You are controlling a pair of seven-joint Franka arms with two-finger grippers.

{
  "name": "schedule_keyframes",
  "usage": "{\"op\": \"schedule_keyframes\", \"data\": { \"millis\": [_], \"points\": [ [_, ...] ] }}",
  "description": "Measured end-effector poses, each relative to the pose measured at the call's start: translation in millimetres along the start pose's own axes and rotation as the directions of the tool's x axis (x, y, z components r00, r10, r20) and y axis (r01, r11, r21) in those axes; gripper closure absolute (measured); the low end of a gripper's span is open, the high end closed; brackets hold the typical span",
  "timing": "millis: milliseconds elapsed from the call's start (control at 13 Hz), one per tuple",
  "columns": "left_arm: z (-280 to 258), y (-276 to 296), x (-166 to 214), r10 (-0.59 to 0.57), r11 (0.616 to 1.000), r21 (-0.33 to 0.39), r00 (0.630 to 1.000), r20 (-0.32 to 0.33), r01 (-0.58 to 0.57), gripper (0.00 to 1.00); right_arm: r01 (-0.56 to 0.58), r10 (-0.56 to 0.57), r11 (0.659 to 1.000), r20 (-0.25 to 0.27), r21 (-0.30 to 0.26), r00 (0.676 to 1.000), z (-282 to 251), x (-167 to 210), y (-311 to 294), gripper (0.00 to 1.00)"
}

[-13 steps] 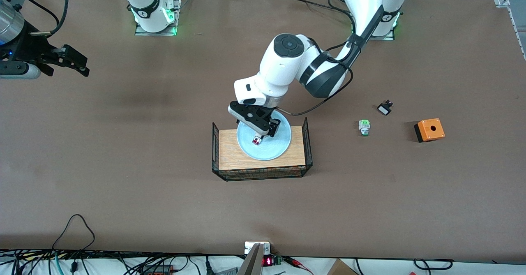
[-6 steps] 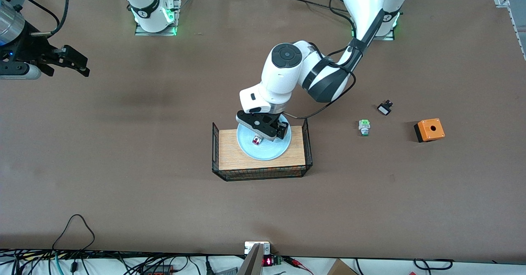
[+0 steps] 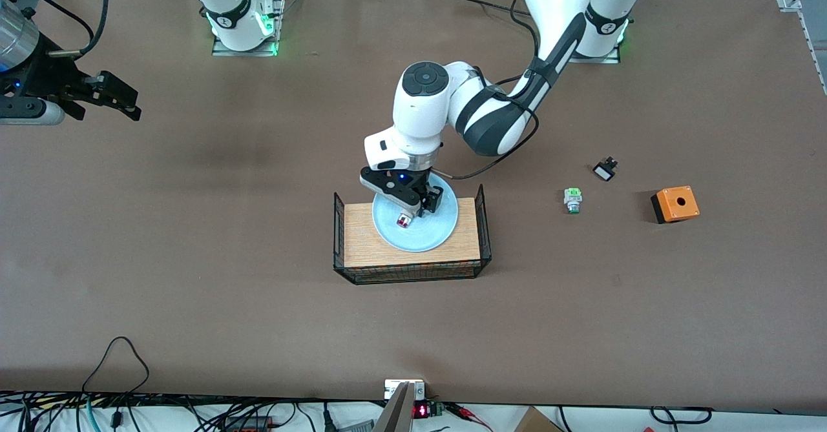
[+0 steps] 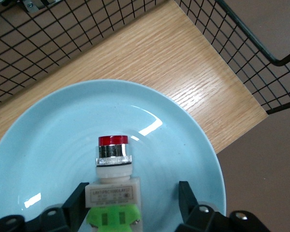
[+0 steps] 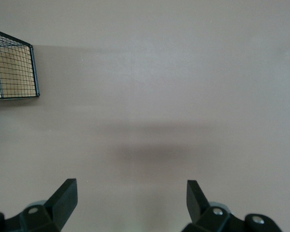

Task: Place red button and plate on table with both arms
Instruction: 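Lower the left gripper and close it on the red button, then lift the red button with the left gripper while the right gripper reaches the plate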

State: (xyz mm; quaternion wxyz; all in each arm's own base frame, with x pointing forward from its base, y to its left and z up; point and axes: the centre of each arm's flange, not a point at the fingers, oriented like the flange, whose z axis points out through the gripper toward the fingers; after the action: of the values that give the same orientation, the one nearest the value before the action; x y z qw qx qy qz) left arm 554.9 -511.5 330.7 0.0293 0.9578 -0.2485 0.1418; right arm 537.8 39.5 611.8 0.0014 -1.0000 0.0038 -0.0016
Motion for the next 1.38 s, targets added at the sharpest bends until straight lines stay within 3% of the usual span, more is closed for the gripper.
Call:
{"op": "schedule_keyframes", "data": {
  "millis": [231,538,846,1077,1385],
  "points": [
    [-3.3,-1.5,3.1,-0.003,1.000,0.000,1.000,-0.009,0.003,0.59,0.007,-0.007,1.000,-0.005,0.000,1.000,-0.4,0.2,-4.1,0.00],
    [-24.4,-7.3,12.7,-0.022,1.000,0.011,1.000,-0.014,0.022,0.59,0.031,-0.031,1.000,-0.013,0.001,0.999,-4.0,-1.0,-15.0,0.00],
    [-116.9,-43.2,16.3,-0.106,0.991,0.092,0.991,0.079,0.099,0.59,0.174,-0.173,0.985,-0.028,0.003,0.984,-12.1,-16.3,-88.7,0.00],
    [-167.5,-122.2,10.8,-0.222,0.964,0.179,0.963,0.150,0.194,0.59,0.300,-0.299,0.954,-0.027,0.003,0.954,-10.4,-36.6,-155.5,0.00],
    [-153.1,-236.7,-7.2,-0.329,0.931,0.250,0.910,0.252,0.267,0.59,0.475,-0.474,0.880,-0.022,0.003,0.880,19.5,-59.5,-251.2,0.00]
  ]
}}
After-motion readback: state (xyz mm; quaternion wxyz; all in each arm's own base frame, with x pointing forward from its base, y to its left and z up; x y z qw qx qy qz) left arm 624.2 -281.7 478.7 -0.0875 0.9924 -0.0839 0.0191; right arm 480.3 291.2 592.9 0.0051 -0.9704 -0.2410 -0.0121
